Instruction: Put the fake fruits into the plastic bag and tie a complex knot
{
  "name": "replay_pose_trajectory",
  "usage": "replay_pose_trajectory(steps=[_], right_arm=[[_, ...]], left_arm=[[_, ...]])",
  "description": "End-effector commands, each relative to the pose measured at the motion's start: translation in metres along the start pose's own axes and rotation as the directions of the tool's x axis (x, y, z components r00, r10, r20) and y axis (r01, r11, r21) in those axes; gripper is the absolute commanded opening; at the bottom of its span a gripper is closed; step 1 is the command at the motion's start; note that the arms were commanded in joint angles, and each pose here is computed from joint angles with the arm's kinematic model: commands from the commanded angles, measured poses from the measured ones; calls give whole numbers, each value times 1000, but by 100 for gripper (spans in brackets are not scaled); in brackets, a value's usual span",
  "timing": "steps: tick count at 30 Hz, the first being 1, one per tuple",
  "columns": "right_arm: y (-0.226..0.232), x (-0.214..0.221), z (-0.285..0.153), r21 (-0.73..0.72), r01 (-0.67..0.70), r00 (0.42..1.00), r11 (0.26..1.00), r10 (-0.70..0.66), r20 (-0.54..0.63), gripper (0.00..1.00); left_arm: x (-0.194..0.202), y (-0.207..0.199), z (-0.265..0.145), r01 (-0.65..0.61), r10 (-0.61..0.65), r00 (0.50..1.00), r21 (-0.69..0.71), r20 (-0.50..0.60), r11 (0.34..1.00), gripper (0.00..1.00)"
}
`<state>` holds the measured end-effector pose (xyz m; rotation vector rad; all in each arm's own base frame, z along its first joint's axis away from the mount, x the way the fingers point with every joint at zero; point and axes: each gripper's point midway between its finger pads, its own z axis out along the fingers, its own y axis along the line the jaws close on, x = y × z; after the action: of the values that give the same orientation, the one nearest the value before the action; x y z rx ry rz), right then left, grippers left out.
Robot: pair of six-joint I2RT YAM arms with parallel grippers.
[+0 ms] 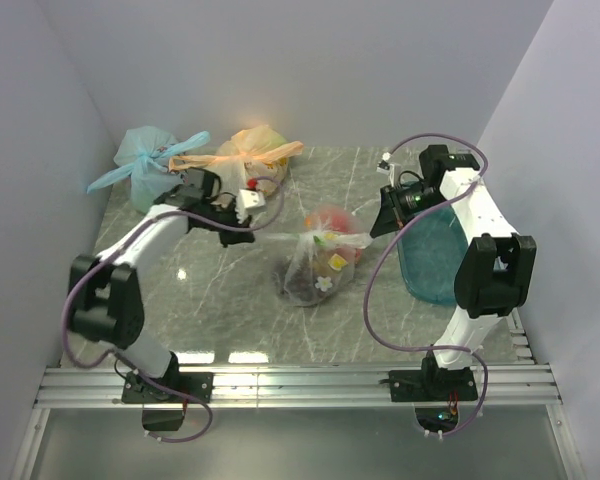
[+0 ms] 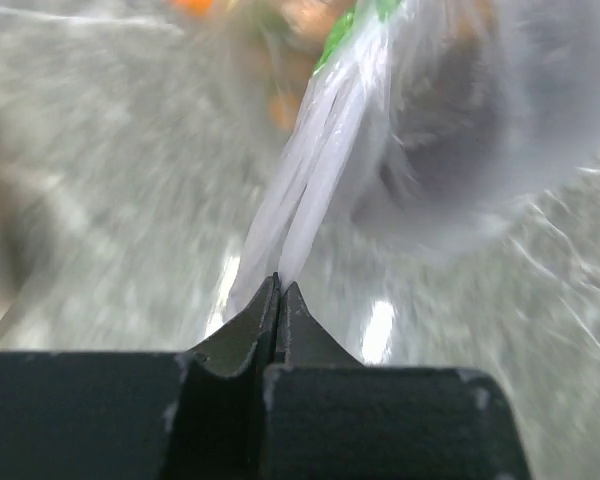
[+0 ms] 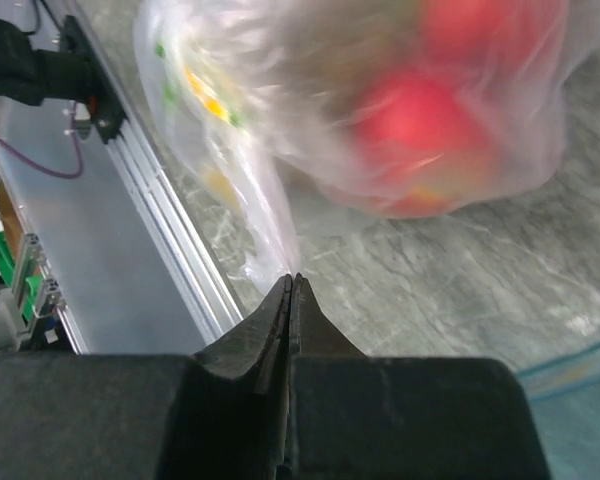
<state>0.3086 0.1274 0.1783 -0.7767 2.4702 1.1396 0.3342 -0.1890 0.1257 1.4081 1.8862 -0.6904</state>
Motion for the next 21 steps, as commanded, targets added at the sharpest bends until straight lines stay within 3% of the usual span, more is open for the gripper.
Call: replay_pose_trajectory(steps=[1, 8, 15, 16, 17, 18, 19, 21], right_arm=[[-15, 2, -20, 92, 38, 999, 995, -37, -7, 0], [-5, 13, -24, 73, 80, 997, 994, -78, -28, 0], [-14, 20, 10, 41, 84, 994, 996, -81, -74, 1], [-11, 16, 11, 31, 92, 993, 995, -90, -71, 12], [-6, 9, 10, 19, 87, 995, 996, -86, -48, 23], [-5, 2, 9, 32, 89, 996, 995, -88, -31, 47], [-5, -13, 5, 71, 134, 991, 988, -135, 11, 63], [-2, -33, 5, 143, 198, 979, 970, -203, 21, 74]], left_arm=[[33, -4, -68, 51, -66, 991, -126, -120, 991, 0], [40, -26, -114, 43, -69, 986, -171, -151, 984, 0], [42, -28, -86, 75, -88, 993, -147, -82, 986, 2], [40, -26, -81, 78, -89, 993, -137, -75, 987, 19], [31, -19, -79, 62, -71, 996, -151, -51, 987, 25], [25, -17, -79, 87, -92, 995, -159, -26, 983, 31], [19, -15, -79, 90, -92, 996, -161, -4, 983, 35], [13, -11, -79, 78, -76, 997, -176, 19, 981, 48]])
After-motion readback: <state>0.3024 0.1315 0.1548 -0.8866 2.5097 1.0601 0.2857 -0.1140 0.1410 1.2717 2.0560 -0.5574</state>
